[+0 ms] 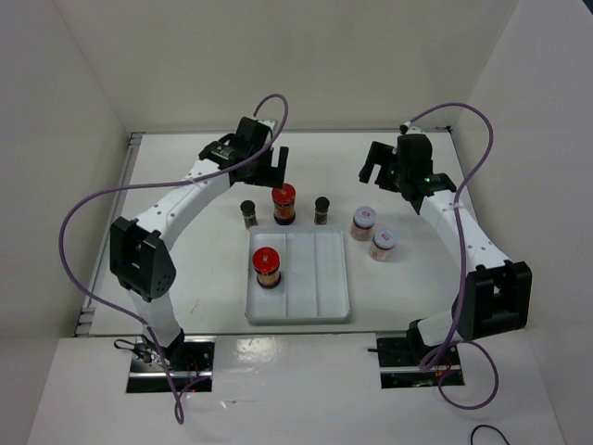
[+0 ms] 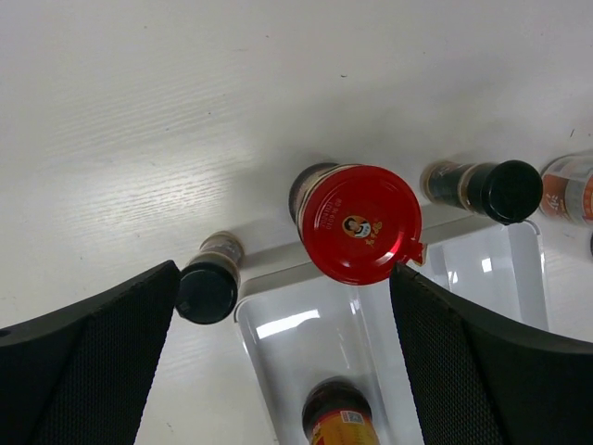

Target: Organize the condiment bottles

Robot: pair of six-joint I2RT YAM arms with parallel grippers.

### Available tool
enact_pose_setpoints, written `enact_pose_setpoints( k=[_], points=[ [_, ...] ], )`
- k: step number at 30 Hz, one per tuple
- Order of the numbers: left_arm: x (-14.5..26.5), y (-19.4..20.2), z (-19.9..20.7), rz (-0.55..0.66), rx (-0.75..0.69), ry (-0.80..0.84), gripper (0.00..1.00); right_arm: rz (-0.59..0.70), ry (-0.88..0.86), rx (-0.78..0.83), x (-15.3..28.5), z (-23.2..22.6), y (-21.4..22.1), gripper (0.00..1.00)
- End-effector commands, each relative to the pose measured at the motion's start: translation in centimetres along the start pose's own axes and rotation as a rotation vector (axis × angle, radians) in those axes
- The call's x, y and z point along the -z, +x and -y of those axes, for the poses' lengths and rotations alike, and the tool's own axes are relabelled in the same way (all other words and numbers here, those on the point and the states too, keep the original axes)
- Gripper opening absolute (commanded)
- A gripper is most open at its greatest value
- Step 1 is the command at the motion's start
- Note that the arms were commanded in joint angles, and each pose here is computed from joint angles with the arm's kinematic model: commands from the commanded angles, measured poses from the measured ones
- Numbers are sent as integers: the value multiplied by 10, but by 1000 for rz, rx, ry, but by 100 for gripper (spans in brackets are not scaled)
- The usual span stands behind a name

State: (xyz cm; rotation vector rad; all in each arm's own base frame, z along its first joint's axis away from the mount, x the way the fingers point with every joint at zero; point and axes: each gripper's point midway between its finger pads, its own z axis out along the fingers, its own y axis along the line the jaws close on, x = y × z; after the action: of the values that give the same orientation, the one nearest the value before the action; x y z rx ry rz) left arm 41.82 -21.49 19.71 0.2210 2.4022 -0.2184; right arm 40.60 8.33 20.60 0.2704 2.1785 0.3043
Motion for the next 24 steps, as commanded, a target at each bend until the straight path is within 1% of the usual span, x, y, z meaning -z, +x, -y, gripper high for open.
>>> enact_pose_setpoints(
  k=[1, 4, 5, 7, 8, 9, 10, 13, 24],
  points=[
    [6, 0, 1, 18, 15, 34, 100, -8, 0, 11, -3, 3, 3, 99],
    [7, 0, 4, 20, 22, 72, 100, -11, -9, 10, -3, 2, 4, 99],
    [8, 0, 12, 18, 6, 117, 100, -11, -9, 10, -3, 2, 4, 99],
    [7, -3, 19, 21, -20, 142, 100, -11, -9, 10, -3, 2, 4, 99],
    [0, 2, 23, -2, -28, 142, 100, -11, -9, 10, -3, 2, 4, 99],
    [0, -1, 31, 3, -50, 144, 100, -11, -9, 10, -3, 2, 4, 99],
    [-9, 4, 28, -24, -66, 127, 100, -11, -9, 10, -3, 2, 4, 99],
    [-17, 11, 38, -53, -93, 134, 100, -16, 3, 11, -4, 5, 7, 99],
    [-44, 26, 37, -115, -97, 118, 100, -25, 7, 11, -7, 6, 9, 99]
  ],
)
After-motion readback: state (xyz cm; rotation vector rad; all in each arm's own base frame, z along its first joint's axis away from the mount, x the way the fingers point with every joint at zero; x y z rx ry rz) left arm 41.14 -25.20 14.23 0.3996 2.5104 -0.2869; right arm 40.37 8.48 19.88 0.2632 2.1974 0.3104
